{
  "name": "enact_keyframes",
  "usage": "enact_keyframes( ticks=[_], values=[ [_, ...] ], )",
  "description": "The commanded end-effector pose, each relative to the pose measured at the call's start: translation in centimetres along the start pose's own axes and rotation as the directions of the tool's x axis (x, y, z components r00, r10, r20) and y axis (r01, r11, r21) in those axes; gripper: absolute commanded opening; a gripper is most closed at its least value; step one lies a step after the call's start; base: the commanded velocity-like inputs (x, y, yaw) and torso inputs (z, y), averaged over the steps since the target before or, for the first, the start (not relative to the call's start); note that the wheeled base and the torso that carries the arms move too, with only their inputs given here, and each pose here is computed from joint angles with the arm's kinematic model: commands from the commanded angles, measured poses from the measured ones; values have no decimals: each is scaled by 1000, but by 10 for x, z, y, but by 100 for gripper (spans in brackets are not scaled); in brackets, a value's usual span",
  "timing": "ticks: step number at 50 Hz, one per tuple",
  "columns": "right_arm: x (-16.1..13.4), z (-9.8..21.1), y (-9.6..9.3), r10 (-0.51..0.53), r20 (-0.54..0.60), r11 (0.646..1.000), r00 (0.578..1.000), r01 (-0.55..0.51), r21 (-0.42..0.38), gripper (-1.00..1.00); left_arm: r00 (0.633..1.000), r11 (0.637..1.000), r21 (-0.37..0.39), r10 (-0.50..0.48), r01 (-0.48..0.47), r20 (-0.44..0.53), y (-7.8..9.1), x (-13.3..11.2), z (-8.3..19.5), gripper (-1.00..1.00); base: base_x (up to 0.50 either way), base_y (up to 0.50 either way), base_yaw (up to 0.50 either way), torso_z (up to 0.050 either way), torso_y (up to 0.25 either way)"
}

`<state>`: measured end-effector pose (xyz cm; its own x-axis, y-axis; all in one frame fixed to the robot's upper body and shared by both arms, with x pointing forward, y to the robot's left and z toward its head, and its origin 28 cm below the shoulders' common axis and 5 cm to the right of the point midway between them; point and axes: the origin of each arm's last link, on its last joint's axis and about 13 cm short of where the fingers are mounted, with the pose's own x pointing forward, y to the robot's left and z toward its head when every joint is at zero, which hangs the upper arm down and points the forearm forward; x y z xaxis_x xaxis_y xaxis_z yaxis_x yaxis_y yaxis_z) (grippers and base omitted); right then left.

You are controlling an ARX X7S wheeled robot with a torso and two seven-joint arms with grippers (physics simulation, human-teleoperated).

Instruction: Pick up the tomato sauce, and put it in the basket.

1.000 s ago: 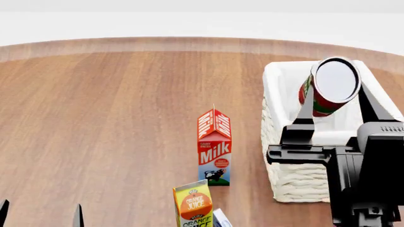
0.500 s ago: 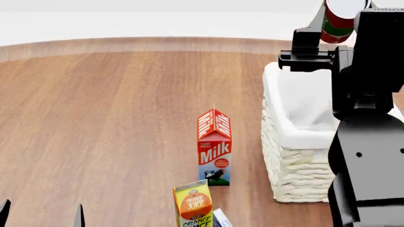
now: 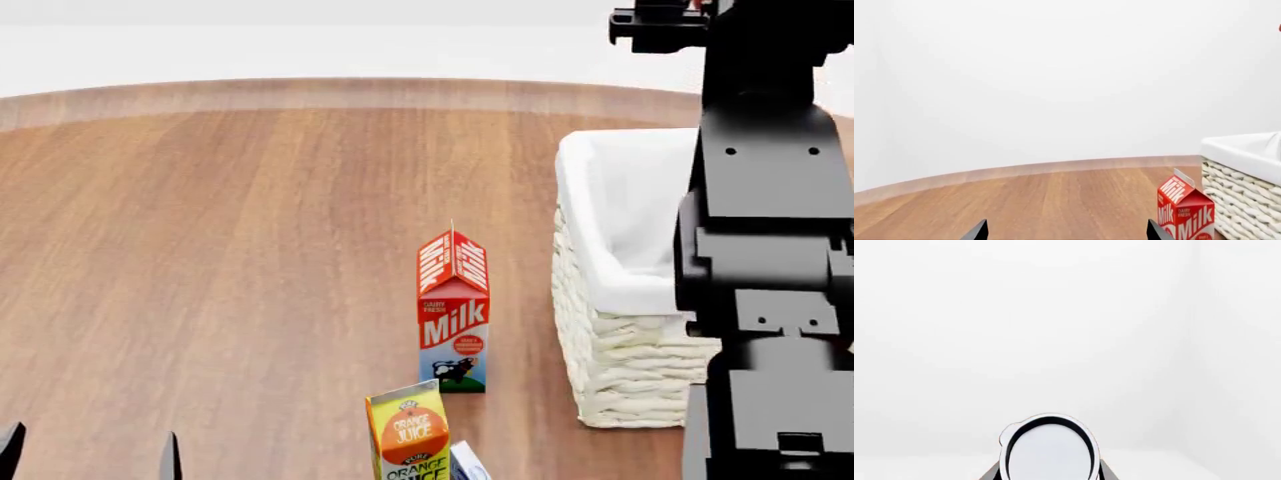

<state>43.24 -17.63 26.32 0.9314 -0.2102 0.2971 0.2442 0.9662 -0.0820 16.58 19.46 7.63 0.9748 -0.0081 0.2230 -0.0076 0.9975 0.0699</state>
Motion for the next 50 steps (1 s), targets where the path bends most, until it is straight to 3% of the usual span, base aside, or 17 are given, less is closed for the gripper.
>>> enact_keyframes(
  ticks=[1, 9, 18, 50],
  values=[
    [6, 8, 0, -27, -60, 996, 998, 22, -90, -100, 1000, 1000, 4, -2, 2, -1, -1, 0, 0, 100, 0, 0, 0, 0, 0],
    [1, -1, 3, -13, -241, 996, 970, -9, -91, -100, 1000, 1000, 2, 1, -1, 3, 0, -1, 2, 100, 0, 0, 0, 0, 0],
    [-8, -19, 0, -20, -359, 995, 933, -17, -102, -100, 1000, 1000, 3, -3, 3, 6, -1, -1, 2, 100, 0, 0, 0, 0, 0],
    [-39, -83, 1, -7, -480, 998, 877, -25, -60, -100, 1000, 1000, 9, -8, 8, -5, -2, 0, 0, 100, 0, 0, 0, 0, 0]
  ],
)
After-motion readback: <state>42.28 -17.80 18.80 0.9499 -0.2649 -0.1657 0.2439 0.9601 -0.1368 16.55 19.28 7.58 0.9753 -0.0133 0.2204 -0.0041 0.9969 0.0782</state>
